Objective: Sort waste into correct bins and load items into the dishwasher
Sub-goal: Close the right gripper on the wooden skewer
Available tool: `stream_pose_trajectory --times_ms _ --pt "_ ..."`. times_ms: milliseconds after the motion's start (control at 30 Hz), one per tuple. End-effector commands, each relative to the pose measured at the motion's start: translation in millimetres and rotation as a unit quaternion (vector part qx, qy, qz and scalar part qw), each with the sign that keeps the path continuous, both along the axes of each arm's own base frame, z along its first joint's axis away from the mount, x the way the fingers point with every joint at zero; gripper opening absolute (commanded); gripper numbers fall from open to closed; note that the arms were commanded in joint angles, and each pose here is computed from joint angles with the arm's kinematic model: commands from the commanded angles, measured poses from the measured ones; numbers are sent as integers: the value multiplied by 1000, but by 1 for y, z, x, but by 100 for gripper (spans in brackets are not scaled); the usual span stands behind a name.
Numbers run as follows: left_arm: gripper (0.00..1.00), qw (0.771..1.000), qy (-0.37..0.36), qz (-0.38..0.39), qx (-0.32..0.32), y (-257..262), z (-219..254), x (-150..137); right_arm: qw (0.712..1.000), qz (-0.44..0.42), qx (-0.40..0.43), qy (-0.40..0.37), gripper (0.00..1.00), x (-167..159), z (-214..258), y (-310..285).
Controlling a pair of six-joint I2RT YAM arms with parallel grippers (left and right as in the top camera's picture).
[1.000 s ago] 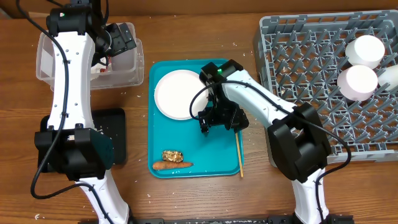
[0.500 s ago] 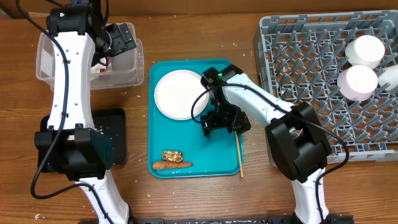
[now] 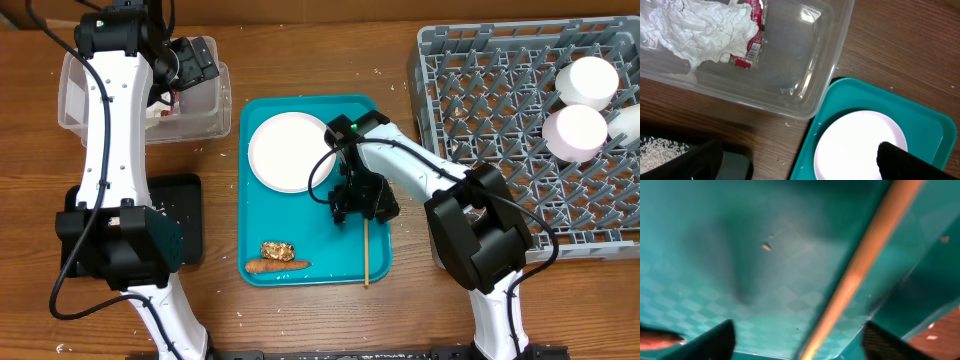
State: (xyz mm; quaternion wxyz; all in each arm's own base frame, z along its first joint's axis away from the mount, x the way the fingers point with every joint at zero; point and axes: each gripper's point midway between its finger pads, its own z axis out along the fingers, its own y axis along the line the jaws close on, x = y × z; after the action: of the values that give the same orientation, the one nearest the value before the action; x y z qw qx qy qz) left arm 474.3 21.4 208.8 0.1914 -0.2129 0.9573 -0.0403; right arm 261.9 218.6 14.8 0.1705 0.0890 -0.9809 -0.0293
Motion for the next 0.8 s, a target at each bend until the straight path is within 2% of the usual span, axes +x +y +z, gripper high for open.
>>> stream_pose_trajectory --times_ms 0,100,467,633,767 --pt "100 1000 -4 -3 2 1 1 2 1000 -7 0 6 58 -2 -2 1" --pt "100 1000 -3 -3 2 1 1 2 1000 -6 1 5 51 -2 -3 1" --pt "100 1000 2 -5 2 1 0 0 999 -42 -25 24 42 -17 -18 -9" --pt "100 1000 2 -5 2 1 0 0 998 -43 -30 30 31 -21 -19 -11" --pt "100 1000 2 -5 2 1 0 0 998 -45 -35 38 17 -23 -16 -14"
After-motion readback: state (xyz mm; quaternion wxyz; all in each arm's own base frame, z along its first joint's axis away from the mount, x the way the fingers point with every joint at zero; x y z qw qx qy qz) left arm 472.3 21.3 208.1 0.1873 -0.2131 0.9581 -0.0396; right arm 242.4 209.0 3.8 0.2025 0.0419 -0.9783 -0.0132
